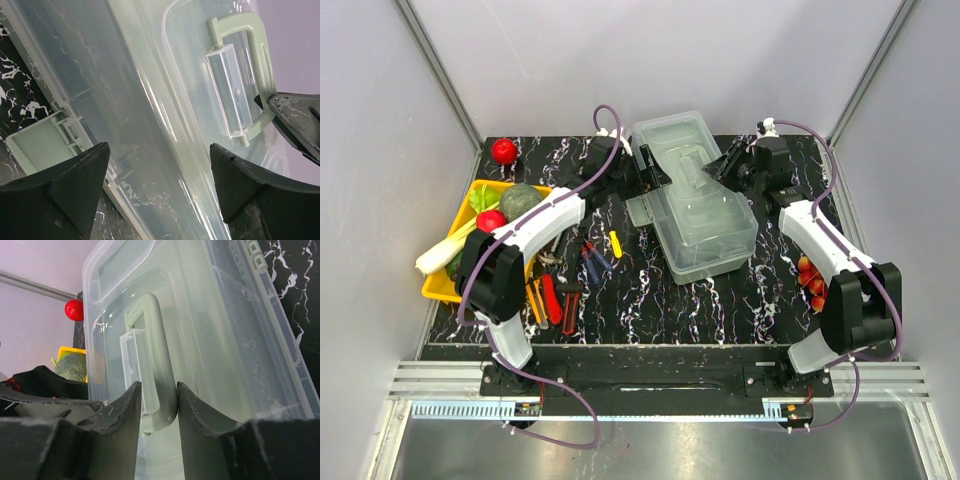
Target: Pack the tool kit
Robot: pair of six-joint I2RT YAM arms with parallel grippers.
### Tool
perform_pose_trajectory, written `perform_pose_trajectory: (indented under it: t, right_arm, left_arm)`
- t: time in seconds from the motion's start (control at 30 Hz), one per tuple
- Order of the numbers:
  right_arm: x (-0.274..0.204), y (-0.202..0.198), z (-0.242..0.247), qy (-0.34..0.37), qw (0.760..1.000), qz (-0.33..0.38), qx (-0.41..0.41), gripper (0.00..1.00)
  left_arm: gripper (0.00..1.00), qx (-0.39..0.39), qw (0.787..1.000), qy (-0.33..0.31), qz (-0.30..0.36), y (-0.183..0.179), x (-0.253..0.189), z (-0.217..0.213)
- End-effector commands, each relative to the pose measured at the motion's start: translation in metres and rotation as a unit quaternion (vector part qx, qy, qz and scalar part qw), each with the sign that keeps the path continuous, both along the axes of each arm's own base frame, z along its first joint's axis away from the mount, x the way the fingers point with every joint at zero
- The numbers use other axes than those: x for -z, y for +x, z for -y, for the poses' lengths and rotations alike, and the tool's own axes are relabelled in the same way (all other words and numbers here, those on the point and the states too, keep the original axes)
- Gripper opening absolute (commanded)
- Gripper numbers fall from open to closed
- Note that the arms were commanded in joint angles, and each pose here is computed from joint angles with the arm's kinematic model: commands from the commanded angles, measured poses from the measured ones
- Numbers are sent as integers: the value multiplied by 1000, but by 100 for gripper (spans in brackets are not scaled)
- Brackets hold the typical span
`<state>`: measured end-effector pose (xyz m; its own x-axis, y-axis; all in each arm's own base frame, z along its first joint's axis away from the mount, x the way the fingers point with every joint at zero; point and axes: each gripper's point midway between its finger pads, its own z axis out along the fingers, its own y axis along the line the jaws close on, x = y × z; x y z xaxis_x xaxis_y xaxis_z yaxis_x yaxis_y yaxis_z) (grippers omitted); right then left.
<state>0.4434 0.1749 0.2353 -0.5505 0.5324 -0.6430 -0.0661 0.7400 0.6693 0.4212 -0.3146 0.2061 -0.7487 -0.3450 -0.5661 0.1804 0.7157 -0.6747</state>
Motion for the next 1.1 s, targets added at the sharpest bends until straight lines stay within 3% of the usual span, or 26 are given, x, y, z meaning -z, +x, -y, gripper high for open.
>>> perform_pose_trajectory:
  t: [0.0, 0.1, 0.3, 0.4, 0.5, 0.73, 1.07]
  right_arm:
    - [8, -17, -27, 34, 997, -17, -60, 41]
    - [7, -19, -29, 39, 997, -14, -67, 42]
    - [9, -19, -35, 44, 995, -19, -84, 32]
    - [8, -17, -33, 39, 996, -19, -80, 19]
    - [0, -16, -32, 37, 996, -17, -76, 0]
    - [-45, -13, -33, 62, 996, 3, -67, 0]
    - [-99, -13, -32, 98, 993, 34, -49, 0]
  left_arm:
    - [85, 14, 1000, -9, 24, 0, -20, 5]
    - [84, 16, 1000, -10, 20, -1, -17, 6]
    - [83, 18, 1000, -11, 20, 0, -18, 6]
    - [83, 17, 1000, -9, 24, 0, -22, 5]
    - [84, 10, 1000, -4, 26, 1, -26, -1]
    - [94, -59, 991, 27, 120, -1, -77, -47]
    - [95, -120, 983, 28, 135, -18, -80, -89]
